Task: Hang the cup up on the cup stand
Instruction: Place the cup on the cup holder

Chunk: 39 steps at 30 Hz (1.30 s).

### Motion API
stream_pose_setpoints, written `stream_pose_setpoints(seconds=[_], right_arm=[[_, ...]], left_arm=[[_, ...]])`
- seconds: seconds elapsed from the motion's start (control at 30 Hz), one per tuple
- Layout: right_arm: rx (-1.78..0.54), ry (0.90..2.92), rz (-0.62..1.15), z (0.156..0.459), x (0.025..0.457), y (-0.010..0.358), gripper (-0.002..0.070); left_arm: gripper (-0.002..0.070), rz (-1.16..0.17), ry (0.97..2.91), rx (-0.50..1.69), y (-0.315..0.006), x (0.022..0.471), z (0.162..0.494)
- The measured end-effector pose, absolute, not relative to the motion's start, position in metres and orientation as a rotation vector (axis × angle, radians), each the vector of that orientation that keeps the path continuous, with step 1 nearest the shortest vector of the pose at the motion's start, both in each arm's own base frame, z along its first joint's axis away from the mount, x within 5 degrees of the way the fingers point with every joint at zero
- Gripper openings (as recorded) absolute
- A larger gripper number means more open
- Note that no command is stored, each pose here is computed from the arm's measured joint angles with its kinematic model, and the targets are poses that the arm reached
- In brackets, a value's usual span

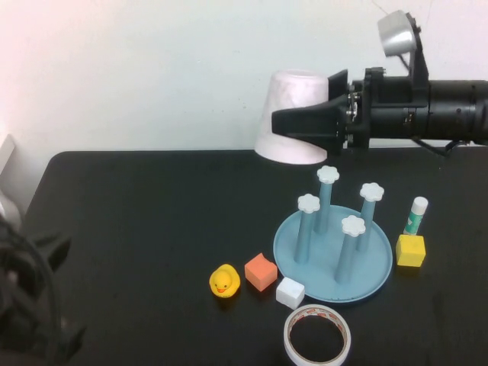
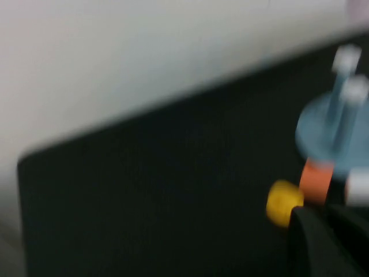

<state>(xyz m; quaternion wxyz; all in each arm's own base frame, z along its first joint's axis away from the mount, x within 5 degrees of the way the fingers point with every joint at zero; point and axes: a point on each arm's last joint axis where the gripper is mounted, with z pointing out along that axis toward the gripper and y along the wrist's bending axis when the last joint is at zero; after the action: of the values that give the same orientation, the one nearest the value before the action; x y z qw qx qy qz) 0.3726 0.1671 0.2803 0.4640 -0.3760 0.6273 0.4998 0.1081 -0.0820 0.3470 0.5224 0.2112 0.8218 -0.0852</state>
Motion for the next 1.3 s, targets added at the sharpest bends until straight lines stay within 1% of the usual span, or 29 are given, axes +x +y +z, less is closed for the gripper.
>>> stream_pose_setpoints(seconds=[0.03, 0.1, 0.23, 0.4, 0.5, 0.83, 1.17, 1.3], right_arm=[[-0.944, 1.524, 1.196, 0.280, 0.373, 0.167, 0.0628], [-0.975, 1.506, 1.078, 0.277, 0.378, 0.165, 0.0628], [-0.973, 1.549, 0.905, 0.265, 0.391, 0.161, 0.0628], [-0.990, 1.614, 0.684, 0.242, 0.407, 0.155, 0.0628], [-0.980, 1.668, 0.614, 0.226, 0.414, 0.152, 0.0627], [-0.941, 1.817, 0.545, 0.179, 0.428, 0.148, 0.0627], [-0.919, 1.871, 0.528, 0.162, 0.433, 0.144, 0.0636], [-0.832, 1.912, 0.569, 0.163, 0.435, 0.134, 0.0636]], left_arm=[[0.0015, -0.179, 2.016, 0.517, -0.080, 0.106, 0.343], [0.0006, -0.142, 2.090, 0.546, -0.077, 0.104, 0.335], [0.0000, -0.130, 2.157, 0.574, -0.076, 0.100, 0.325], [0.0000, -0.132, 2.182, 0.583, -0.077, 0.099, 0.318], [0.0000, -0.132, 2.185, 0.585, -0.077, 0.099, 0.317], [0.0000, -0.109, 2.175, 0.592, -0.076, 0.100, 0.316], [0.0000, -0.113, 2.174, 0.589, -0.076, 0.100, 0.316], [0.0000, -0.146, 2.143, 0.574, -0.071, 0.096, 0.320]])
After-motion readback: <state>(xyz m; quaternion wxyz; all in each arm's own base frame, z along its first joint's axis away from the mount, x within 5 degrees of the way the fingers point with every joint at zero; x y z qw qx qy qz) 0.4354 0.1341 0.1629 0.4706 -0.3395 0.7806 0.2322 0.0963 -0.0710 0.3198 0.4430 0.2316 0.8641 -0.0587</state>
